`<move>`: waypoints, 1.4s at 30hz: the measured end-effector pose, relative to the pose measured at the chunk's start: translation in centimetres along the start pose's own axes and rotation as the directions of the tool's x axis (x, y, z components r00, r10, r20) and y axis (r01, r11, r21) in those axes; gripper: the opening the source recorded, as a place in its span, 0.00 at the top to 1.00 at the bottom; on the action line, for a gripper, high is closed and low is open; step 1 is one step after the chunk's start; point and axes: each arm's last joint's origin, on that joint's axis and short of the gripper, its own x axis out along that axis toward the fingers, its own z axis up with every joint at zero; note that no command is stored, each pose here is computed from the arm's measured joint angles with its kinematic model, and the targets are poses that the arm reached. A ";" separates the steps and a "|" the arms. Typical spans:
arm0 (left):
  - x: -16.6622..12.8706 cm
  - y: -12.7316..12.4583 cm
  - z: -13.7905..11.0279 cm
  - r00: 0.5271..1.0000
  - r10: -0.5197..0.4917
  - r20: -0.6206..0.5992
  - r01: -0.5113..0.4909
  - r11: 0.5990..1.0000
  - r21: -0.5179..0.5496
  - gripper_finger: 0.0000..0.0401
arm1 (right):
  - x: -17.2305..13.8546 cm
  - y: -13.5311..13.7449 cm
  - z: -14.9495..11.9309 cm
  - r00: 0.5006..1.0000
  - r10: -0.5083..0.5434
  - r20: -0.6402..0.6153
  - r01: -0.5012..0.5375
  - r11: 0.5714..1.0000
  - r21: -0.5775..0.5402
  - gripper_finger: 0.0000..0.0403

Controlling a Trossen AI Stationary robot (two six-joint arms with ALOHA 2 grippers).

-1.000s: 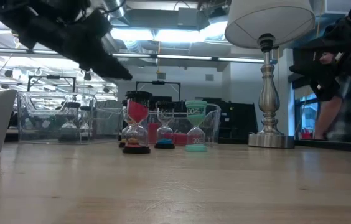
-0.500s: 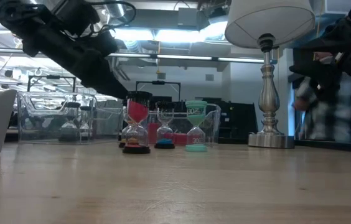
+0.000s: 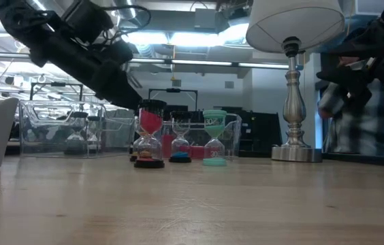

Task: Pick & Place Office items
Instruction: Put the orange hourglass into the left transparent bin

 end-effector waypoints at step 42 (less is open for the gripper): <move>1.2 0.4 -0.7 0.998 -0.051 -0.023 0.047 0.990 -0.136 0.47 | 0.0 0.0 0.0 1.000 0.000 0.000 0.000 1.000 0.000 0.44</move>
